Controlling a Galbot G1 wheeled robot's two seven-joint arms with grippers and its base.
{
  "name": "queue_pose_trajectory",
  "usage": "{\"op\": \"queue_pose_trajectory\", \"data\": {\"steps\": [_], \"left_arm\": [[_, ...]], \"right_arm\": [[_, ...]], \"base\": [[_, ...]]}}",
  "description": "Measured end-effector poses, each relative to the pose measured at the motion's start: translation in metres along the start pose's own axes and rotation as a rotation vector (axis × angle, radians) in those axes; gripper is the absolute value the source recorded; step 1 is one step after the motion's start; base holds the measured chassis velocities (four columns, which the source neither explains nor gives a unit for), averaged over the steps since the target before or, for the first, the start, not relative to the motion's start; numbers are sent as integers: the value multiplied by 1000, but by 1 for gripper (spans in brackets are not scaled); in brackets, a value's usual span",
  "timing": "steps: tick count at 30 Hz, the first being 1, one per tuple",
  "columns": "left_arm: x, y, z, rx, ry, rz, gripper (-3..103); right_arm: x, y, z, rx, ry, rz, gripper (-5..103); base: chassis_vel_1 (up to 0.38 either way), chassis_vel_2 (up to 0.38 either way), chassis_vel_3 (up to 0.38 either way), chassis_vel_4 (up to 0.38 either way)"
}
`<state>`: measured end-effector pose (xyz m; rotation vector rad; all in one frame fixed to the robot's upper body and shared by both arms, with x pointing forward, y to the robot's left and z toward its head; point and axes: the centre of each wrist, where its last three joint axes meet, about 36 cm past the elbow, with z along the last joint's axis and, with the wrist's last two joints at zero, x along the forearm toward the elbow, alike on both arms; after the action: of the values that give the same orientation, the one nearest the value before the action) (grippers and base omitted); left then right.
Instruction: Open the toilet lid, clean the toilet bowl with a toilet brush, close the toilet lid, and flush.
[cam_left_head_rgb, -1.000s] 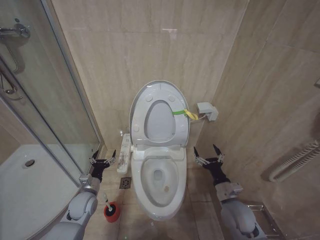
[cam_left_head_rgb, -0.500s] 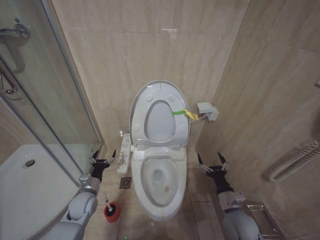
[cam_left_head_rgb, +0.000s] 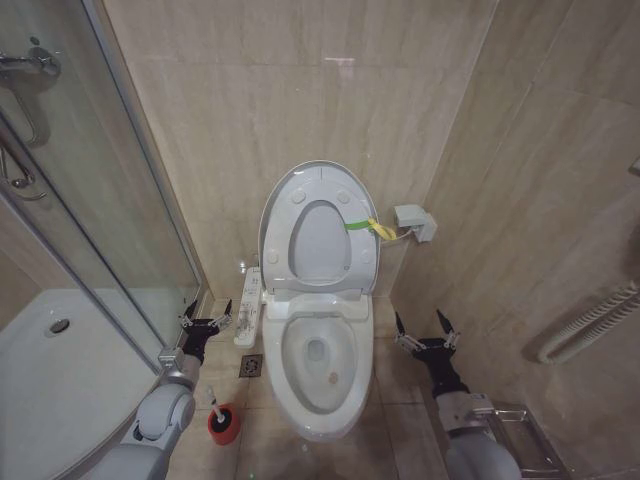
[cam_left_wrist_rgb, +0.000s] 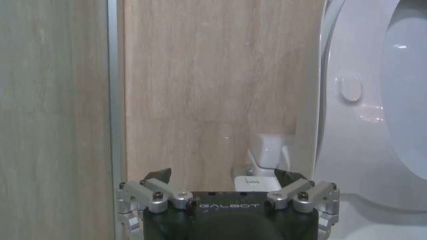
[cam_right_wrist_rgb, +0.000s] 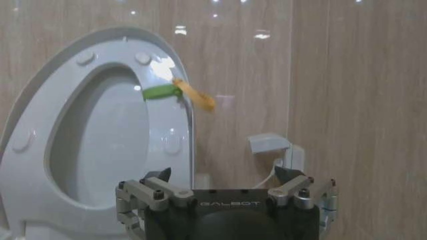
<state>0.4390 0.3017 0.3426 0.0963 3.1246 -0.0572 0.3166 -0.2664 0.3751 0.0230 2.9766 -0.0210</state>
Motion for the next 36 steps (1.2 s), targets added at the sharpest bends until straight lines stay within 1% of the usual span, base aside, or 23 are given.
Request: {"op": "queue_pose_trajectory", "data": {"steps": [3,8,20,36], "left_arm": [[0,0,0,0,0,0,100],[0,0,0,0,0,0,100],[0,0,0,0,0,0,100],[0,0,0,0,0,0,100]], "right_arm": [[4,5,-2,-12,-1,11,100],[6,7,0,-12,-2,9,100],[-15,-10,6,39,-20,-21,100],[-14,-14,6,50,-9,-20,100]], "base": [[0,0,0,0],[0,0,0,0],[0,0,0,0],[0,0,0,0]]}}
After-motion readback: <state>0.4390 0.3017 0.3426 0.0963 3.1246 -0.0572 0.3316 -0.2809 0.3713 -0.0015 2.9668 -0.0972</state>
